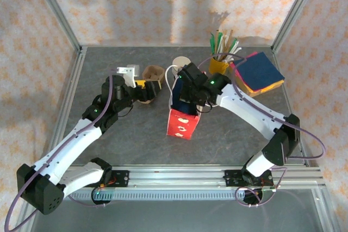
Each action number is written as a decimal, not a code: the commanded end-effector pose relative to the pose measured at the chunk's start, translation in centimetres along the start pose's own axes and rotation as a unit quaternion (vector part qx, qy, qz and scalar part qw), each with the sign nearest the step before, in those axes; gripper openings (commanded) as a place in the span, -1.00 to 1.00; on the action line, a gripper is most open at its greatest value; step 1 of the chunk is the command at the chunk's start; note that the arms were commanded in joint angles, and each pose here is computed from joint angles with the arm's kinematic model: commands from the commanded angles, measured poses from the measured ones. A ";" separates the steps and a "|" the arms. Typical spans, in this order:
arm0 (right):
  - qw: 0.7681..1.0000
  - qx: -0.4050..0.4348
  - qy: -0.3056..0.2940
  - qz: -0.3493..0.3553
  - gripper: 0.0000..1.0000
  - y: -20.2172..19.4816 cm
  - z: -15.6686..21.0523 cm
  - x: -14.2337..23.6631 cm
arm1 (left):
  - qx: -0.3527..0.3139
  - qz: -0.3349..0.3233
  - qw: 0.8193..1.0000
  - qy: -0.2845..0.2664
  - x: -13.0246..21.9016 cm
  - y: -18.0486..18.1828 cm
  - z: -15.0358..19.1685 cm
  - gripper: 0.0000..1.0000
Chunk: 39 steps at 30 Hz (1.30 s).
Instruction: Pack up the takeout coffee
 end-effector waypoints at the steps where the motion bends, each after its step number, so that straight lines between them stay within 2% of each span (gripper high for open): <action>1: 0.999 0.023 0.000 0.031 -0.92 -0.5 0.5 -0.3 | -0.016 -0.019 1.000 -0.013 0.0 0.7 -0.7 0.66; 4: 0.999 0.028 0.003 0.020 -0.83 0.2 0.5 -0.3 | -0.020 -0.033 0.999 -0.015 -0.1 1.2 -0.7 0.66; 12: 0.999 0.035 -0.032 -0.025 -0.31 2.5 -1.2 2.5 | -0.026 -0.059 0.998 -0.026 -0.1 1.8 -1.5 0.66; 15: 0.998 0.039 -0.040 -0.041 -0.19 3.4 -1.7 3.6 | -0.025 -0.066 0.997 -0.032 0.1 2.0 -1.7 0.66; 28: 0.990 0.042 -0.086 -0.107 -0.15 5.9 -3.5 7.2 | -0.027 -0.093 0.994 -0.058 1.3 2.6 -2.8 0.66; 31: 0.989 0.038 -0.084 -0.119 -0.24 6.1 -4.1 7.2 | -0.023 -0.110 0.991 -0.069 1.7 3.0 -3.2 0.66; 36: 0.974 0.051 -0.125 -0.181 -0.22 7.5 -6.1 10.6 | -0.025 -0.161 0.981 -0.104 3.2 4.1 -4.8 0.67; 39: 0.962 0.038 -0.172 -0.207 -0.11 6.4 -9.5 13.7 | -0.023 -0.224 0.964 -0.139 4.6 5.9 -6.1 0.68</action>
Point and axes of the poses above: each hand's point on the last joint's axis, 136 mm out from that joint toward the fingers, its own x axis back along the fingers, its own y axis along the line the jaws close on, z = x × y, the point moved 2 cm from there along x, back along the fingers, and after that the axes turned 13 degrees about -x, right-handed, at the moved point
